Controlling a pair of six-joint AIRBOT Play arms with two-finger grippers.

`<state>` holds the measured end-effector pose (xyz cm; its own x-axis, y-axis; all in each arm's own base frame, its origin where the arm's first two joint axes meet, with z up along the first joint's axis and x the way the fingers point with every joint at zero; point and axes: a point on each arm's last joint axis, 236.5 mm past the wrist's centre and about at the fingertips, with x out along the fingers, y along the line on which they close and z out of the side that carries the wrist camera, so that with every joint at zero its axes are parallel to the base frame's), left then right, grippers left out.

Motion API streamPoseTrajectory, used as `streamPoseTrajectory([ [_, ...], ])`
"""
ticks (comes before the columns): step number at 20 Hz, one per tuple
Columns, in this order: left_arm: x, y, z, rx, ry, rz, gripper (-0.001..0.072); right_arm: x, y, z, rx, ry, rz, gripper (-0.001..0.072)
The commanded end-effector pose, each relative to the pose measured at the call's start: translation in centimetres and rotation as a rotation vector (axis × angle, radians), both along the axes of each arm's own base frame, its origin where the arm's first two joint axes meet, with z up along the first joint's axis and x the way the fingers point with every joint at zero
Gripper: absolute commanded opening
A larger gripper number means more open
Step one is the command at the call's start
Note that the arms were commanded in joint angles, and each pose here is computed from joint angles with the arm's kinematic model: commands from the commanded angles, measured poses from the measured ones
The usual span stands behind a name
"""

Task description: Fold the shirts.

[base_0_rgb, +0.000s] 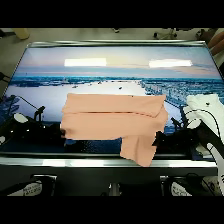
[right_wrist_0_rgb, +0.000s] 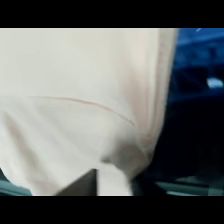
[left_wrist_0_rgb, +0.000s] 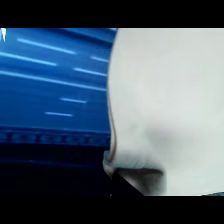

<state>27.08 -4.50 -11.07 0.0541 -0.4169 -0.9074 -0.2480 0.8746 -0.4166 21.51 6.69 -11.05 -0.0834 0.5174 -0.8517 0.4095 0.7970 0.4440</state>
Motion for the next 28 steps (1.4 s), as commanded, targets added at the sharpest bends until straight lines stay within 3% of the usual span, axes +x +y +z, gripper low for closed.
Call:
streamPoseTrajectory([
  [1, 0.2, -0.3, 0.6, -0.016, -0.008, 0.003, 0.0022, 0.0, 1.0, 0.3, 0.044, -0.005, -0.019, 0.0020],
  [5, 5.1, -0.2, 7.3, -0.009, -0.228, -0.043, 0.0020, 4.2, 0.4, 6.7, 0.048, -0.199, 0.108, 0.0017],
  [9, 11.7, 0.5, 13.0, 0.023, -0.397, 0.014, 0.0017, 15.8, -3.3, 13.0, -0.090, -0.493, -0.042, 0.0015],
  [15, 21.8, 0.8, 9.3, -0.049, -0.328, 0.105, 0.0020, 27.9, -4.9, 10.9, -0.025, -0.575, -0.194, 0.0016],
  [20, 25.2, -0.9, 5.4, -0.119, -0.269, 0.134, 0.0021, 30.9, -5.4, 5.5, 0.009, -0.528, -0.303, 0.0018],
  [21, 25.1, -1.0, 4.5, -0.125, -0.240, 0.152, 0.0053, 30.6, -5.3, 4.5, 0.011, -0.503, -0.297, 0.0020],
  [22, 25.0, -1.3, 3.9, -0.132, -0.222, 0.163, 0.0252, 30.3, -5.2, 3.9, 0.013, -0.487, -0.291, 0.0033],
  [23, 25.0, -1.3, 4.0, -0.138, -0.223, 0.164, 0.0545, 30.4, -5.3, 3.9, 0.009, -0.497, -0.280, 0.0253],
  [24, 25.3, -0.9, 4.7, -0.132, -0.248, 0.145, 0.0625, 30.2, -5.6, 4.7, 0.001, -0.519, -0.235, 0.0636],
  [25, 25.4, -0.5, 5.7, -0.127, -0.276, 0.120, 0.0624, 29.5, -5.9, 5.5, -0.029, -0.543, -0.130, 0.0699],
  [28, 25.1, 0.2, 9.7, -0.121, -0.346, 0.057, 0.0620, 25.6, -11.6, 4.0, -0.302, -0.413, 0.030, 0.0707],
])
